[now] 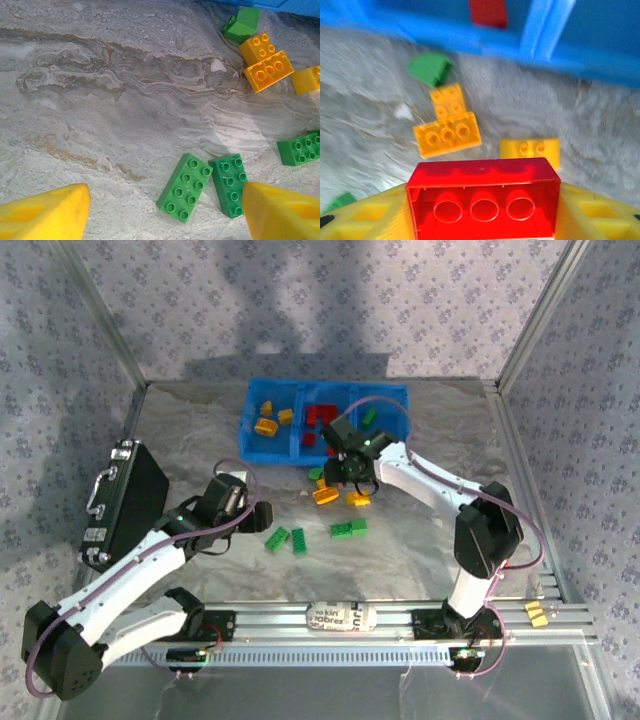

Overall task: Sort the legos into containers by color
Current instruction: Place the lego in the container, then pick up the lego from the middle-left of the table.

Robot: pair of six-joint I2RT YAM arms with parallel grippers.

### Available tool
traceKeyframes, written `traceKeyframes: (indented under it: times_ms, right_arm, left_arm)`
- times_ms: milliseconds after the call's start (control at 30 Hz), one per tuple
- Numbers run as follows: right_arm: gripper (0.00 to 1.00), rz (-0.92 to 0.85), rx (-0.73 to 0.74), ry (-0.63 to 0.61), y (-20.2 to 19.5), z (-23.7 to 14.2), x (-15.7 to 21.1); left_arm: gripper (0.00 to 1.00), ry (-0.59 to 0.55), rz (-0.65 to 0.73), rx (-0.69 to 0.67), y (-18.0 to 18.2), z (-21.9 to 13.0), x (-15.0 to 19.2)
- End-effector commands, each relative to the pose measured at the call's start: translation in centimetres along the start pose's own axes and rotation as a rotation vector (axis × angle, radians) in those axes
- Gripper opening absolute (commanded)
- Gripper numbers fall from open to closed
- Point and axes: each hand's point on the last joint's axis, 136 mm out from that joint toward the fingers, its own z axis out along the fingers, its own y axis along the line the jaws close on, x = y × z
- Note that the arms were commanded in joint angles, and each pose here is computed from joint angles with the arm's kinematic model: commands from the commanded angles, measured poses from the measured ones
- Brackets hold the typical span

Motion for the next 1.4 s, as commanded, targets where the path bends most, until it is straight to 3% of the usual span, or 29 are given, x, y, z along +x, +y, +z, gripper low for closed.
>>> traceKeyframes:
  times_ms: [0, 133, 200, 267, 400, 833, 1367]
  right_arm:
    - [0.59, -0.031, 0.017, -0.043, -0.7, -1.4, -3.7]
    - [0.61, -0.021, -0.033, -0.081, -0.2, -0.5, -9.2]
    - [0.75, -0.023, -0.051, -0.064, -0.1, 0.6, -11.1]
    - [0.88, -0.031, -0.018, -0.049, -0.4, 0.7, -11.8]
    - [0.95, -0.042, -0.027, -0.14, -0.1, -1.2, -11.2]
    - [0.95, -0.006, -0.079, -0.132, -3.0, -3.3, -3.7]
    - [0.94, 0.084, -0.092, -0.155, -6.8, -4.6, 0.0]
  left_arm:
    - [0.79, 0.004, -0.012, 0.023, -0.4, -0.4, 0.5]
    - [0.79, 0.012, 0.005, 0.029, -1.2, -0.3, 1.0]
    - [0.79, 0.029, 0.019, 0.027, -1.5, -0.2, 1.4]
    - [0.79, 0.045, 0.036, 0.027, -1.8, -0.2, 2.0]
    - [0.79, 0.087, 0.068, 0.024, -2.2, 0.1, 3.3]
    - [0.75, 0.282, 0.091, -0.026, -2.0, 4.4, 8.4]
    - [0.66, 0.398, 0.104, -0.089, -1.3, 7.9, 11.0]
